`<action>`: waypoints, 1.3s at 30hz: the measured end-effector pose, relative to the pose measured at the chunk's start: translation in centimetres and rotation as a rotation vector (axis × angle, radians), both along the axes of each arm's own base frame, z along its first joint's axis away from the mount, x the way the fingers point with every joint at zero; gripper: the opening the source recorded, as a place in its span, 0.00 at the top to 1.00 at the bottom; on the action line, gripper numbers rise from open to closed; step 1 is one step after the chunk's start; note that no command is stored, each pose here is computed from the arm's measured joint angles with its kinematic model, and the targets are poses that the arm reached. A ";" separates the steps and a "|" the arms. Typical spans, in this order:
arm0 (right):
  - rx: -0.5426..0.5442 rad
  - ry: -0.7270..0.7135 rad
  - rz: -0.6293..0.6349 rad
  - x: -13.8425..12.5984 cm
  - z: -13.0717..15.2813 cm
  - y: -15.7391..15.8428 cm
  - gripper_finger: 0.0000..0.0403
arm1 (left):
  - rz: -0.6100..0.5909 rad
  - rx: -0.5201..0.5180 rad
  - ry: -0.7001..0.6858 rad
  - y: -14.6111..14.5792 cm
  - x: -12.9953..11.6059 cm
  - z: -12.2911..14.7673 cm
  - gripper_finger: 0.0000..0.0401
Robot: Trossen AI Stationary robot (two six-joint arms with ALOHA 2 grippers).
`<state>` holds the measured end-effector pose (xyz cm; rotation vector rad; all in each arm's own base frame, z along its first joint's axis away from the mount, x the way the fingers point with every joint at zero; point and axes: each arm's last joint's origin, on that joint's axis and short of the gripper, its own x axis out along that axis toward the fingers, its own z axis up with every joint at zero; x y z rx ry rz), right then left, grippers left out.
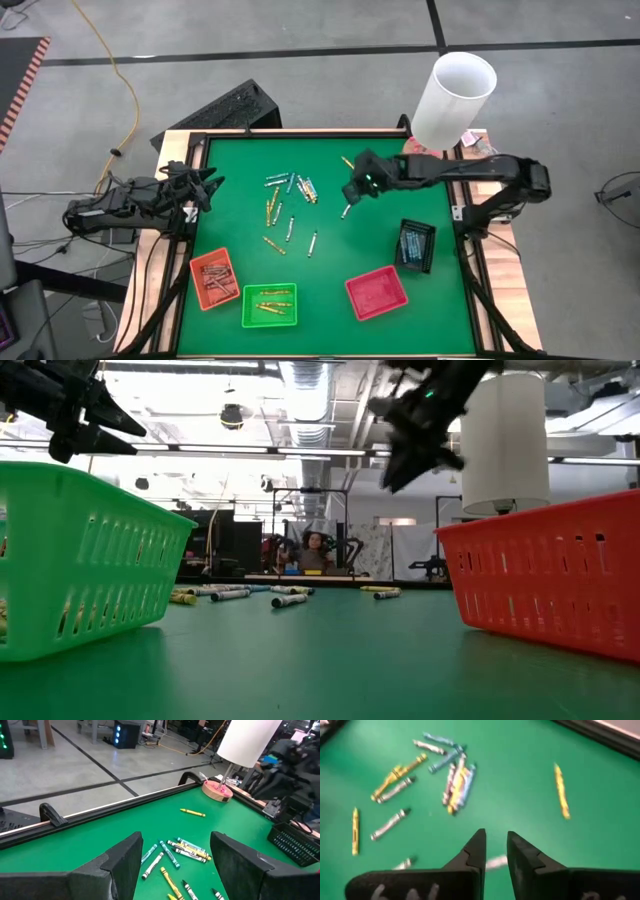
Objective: Sort crayons
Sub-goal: Put the blue crayon into the black bin
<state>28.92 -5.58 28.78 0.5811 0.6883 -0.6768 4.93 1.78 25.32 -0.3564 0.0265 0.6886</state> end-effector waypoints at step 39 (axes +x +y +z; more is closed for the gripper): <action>0.052 0.171 0.198 14.5 -9.3 -8.5 0.82 | 0.024 -0.016 0.002 0.0 -0.1 -0.2 0.44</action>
